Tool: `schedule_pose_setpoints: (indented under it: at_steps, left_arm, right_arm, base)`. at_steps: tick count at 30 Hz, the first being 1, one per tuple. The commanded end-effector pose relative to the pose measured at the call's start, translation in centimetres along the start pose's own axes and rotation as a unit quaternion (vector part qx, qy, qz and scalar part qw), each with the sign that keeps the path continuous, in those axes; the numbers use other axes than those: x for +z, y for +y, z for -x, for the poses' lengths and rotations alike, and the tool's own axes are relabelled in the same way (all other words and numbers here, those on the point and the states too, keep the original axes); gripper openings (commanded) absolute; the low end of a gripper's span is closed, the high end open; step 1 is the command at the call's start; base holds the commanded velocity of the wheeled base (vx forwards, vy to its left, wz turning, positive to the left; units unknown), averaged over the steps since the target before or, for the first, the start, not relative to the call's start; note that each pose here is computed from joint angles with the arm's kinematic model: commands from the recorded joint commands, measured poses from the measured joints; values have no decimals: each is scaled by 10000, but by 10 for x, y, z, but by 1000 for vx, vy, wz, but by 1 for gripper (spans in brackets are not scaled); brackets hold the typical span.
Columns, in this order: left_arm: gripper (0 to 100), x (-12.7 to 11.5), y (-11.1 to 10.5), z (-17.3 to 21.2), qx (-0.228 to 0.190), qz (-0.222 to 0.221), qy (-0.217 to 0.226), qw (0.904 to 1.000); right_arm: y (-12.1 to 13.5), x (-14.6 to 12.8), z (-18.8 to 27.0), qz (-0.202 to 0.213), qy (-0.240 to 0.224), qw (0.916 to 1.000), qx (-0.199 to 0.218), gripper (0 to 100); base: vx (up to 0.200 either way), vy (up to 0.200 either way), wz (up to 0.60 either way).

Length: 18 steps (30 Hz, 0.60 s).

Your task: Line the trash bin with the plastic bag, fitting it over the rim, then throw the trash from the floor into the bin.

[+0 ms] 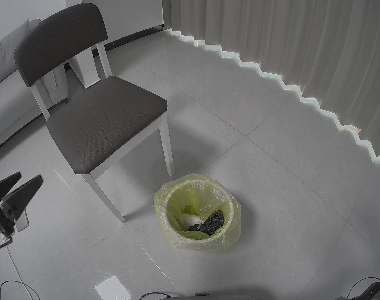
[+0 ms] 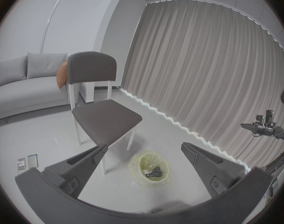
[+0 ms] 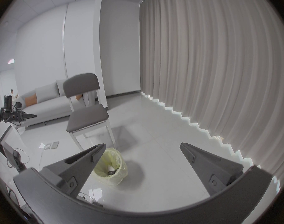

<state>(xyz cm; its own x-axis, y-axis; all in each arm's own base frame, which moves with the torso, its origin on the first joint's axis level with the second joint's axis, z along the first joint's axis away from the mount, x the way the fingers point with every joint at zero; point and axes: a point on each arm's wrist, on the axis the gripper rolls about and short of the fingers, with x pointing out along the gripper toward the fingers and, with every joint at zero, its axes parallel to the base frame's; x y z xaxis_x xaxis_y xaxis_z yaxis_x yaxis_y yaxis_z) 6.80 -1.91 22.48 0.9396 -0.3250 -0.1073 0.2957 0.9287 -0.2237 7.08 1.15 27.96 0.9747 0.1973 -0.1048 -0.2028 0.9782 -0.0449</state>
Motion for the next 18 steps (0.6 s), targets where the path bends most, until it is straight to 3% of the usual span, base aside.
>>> schedule_pose_setpoints:
  at_steps: [1,5,11,13,16,18]
  left_arm:
    - [100,-58,-3,118,137,-196,-1090,9938]
    - [100,-70,-2,123,161,-172,-1010,9946]
    - [100,-86,0,112,523,19,-771,9956]
    - [100,-91,-1,111,640,27,-774,9949]
    - [100,-108,-3,114,497,-91,-849,9951]
    - [100,-114,0,109,677,-106,-747,9948]
  right_arm:
    - [31,-102,137,-410,-1308,9904,155,100]
    - [31,-126,139,-481,-1167,9917,228,100]
    - [24,-154,117,-752,-668,9937,-503,100]
    - [23,-158,112,-700,-681,9936,-568,100]
    - [22,-165,101,-726,-911,9917,-543,100]
    - [20,-180,88,-635,-869,9925,-575,100]
  base:
    - [0,0,0]
    - [0,0,0]
    - [0,0,0]
    - [0,0,0]
    - [0,0,0]
    - [0,0,0]
